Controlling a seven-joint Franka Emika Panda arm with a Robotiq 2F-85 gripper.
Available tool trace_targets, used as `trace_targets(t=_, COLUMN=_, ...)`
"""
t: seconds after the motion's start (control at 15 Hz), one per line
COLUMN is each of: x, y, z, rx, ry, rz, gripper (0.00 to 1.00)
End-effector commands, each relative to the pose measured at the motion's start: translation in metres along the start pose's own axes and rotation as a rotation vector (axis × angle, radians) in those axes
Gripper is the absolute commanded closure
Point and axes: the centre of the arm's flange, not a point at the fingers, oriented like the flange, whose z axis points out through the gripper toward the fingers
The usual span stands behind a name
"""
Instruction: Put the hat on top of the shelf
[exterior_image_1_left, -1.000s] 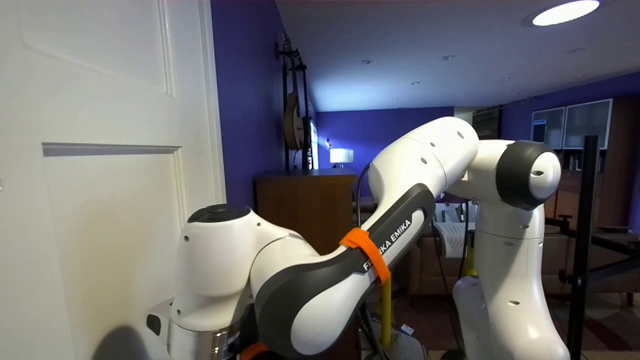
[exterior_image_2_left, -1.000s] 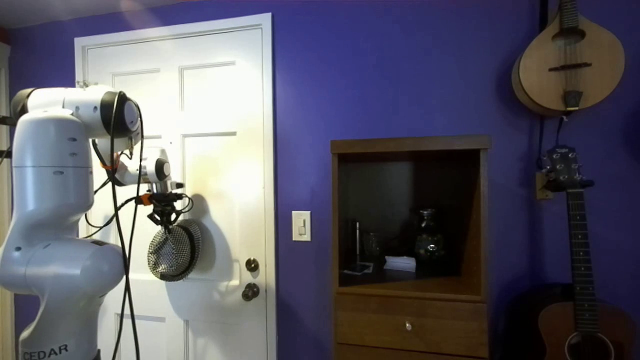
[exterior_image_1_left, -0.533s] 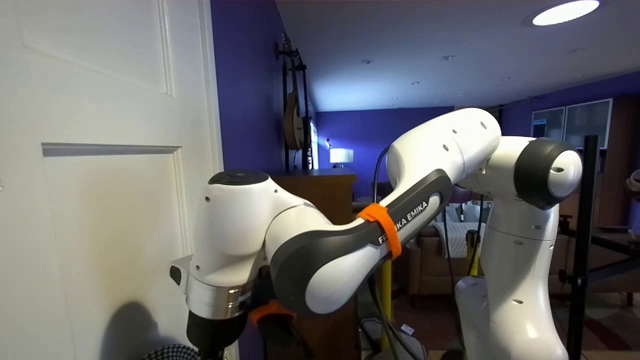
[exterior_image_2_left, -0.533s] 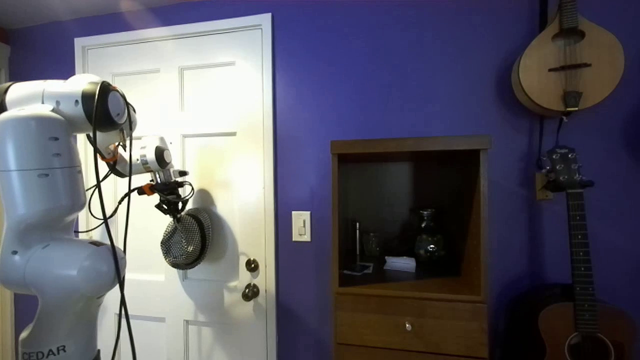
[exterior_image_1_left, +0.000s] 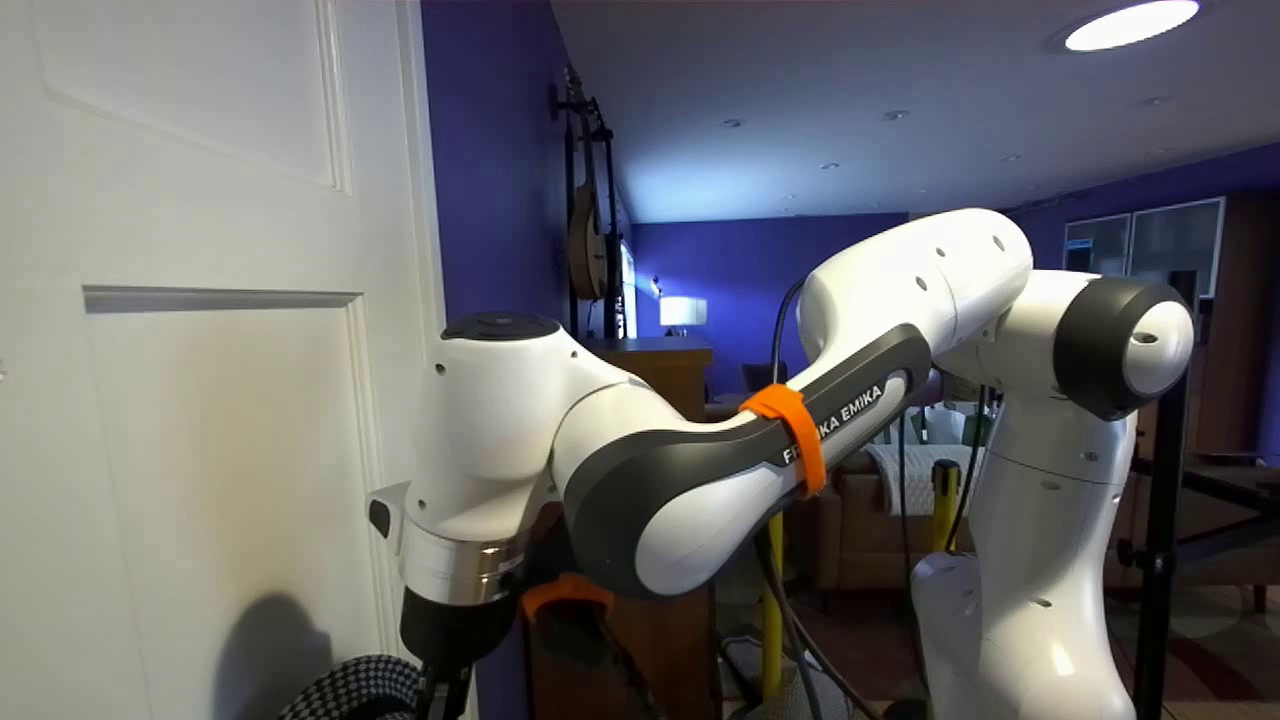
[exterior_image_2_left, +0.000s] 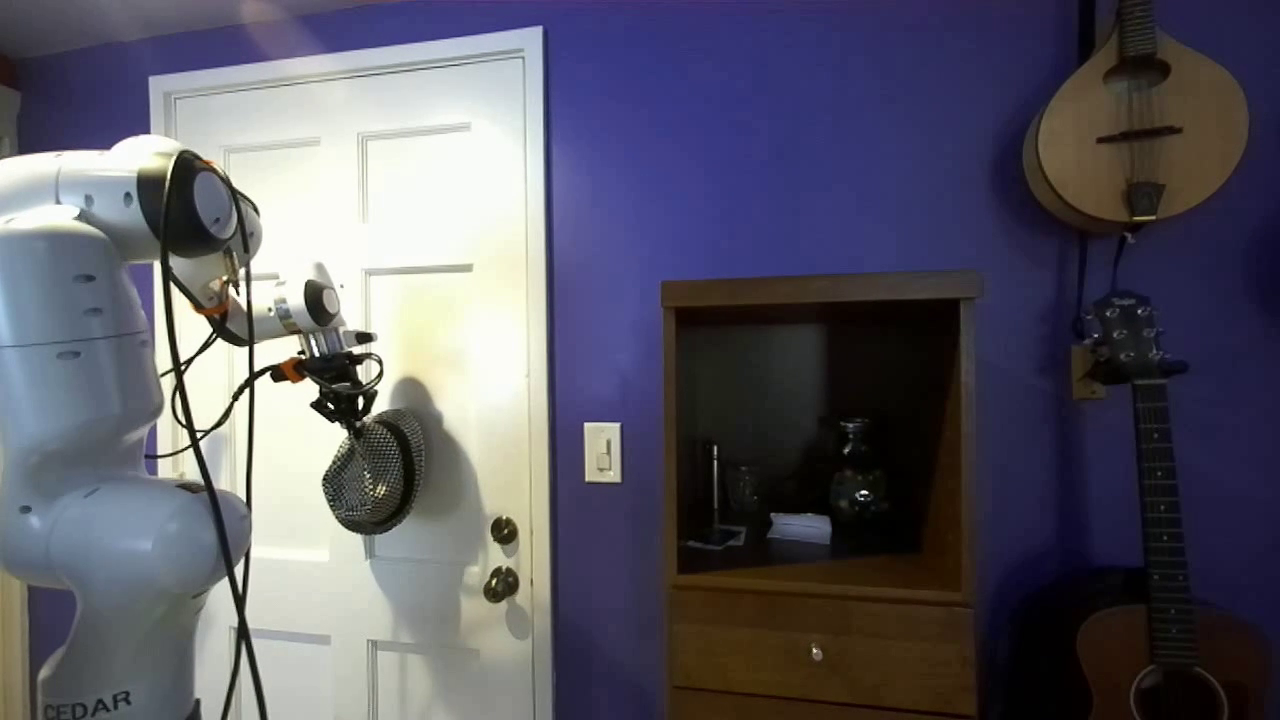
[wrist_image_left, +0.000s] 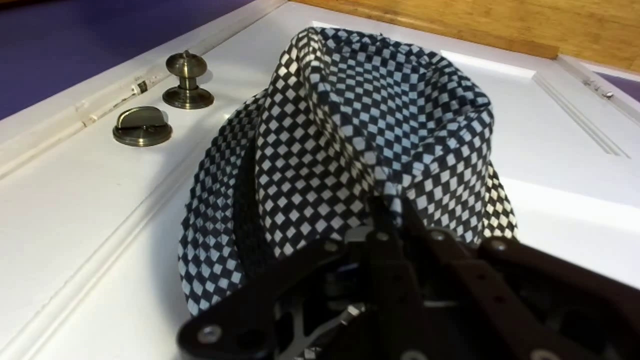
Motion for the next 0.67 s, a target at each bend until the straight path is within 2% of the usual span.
trace_targets(t=0.0, x=0.000, y=0.000, z=0.001, rx=0.000, ry=-0.002, rz=0.000, gripper=0.98)
trace_targets(t=0.2, x=0.006, y=0.033, z=-0.009, rx=-0.084, ry=0.008, rz=0.095, gripper=0.98)
trace_targets(t=0.6, x=0.008, y=0.131, z=-0.062, rx=-0.282, ry=0.097, rz=0.331, gripper=0.98)
